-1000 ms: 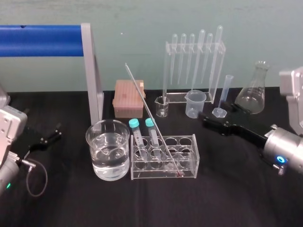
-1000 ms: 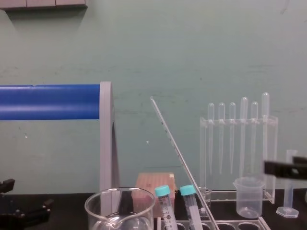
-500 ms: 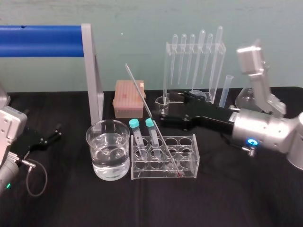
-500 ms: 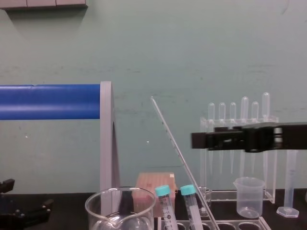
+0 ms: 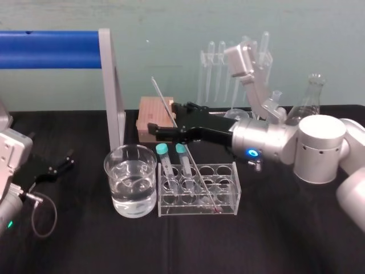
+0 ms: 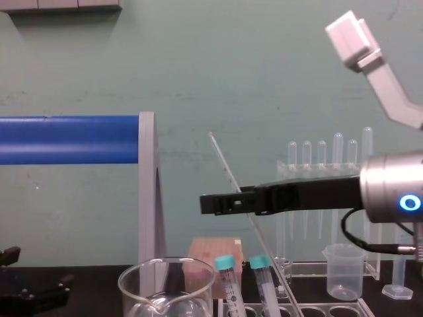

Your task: Hold the thermometer with one hand and immerse one end into the beaker, then reinsert it into the test tube rack.

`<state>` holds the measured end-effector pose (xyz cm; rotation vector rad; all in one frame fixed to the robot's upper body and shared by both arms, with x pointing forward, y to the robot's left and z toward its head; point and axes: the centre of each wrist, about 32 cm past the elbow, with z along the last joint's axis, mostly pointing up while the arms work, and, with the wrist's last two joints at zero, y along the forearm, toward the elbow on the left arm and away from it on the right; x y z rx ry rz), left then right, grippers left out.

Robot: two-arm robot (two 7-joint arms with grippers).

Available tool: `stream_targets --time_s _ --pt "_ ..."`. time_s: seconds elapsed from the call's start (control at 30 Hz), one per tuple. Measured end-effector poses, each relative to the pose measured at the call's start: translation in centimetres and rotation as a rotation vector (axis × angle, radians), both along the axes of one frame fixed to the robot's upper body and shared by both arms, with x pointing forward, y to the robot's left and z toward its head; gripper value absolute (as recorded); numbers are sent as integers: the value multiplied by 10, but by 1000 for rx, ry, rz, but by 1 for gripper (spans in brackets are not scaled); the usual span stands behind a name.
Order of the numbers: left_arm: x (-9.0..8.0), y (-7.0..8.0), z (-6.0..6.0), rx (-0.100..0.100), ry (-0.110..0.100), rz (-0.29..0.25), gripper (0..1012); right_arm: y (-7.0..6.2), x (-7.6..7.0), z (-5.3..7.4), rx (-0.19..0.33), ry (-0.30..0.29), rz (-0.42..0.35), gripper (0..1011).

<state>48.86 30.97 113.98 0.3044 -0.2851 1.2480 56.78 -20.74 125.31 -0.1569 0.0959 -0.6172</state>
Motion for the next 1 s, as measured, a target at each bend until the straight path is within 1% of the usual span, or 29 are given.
stream_targets --time_s 0.03,0.13,0.27,0.67,0.83,1.0 --pt "0 0 0 0 0 0 1008 4 2 0 -5 0 2 1003" --pt "0 0 0 0 0 0 1008 7 5 0 -9 -3 3 1003" --pt "0 0 0 0 0 0 1008 8 5 0 -11 -8 3 1003" --pt "0 0 0 0 0 0 1008 4 0 2 -20 -24 2 1003" --pt "0 0 0 0 0 0 1008 0 -2 2 -27 -26 -5 1003" --pt "0 0 0 0 0 0 1008 -2 -3 2 -30 -29 -5 1003"
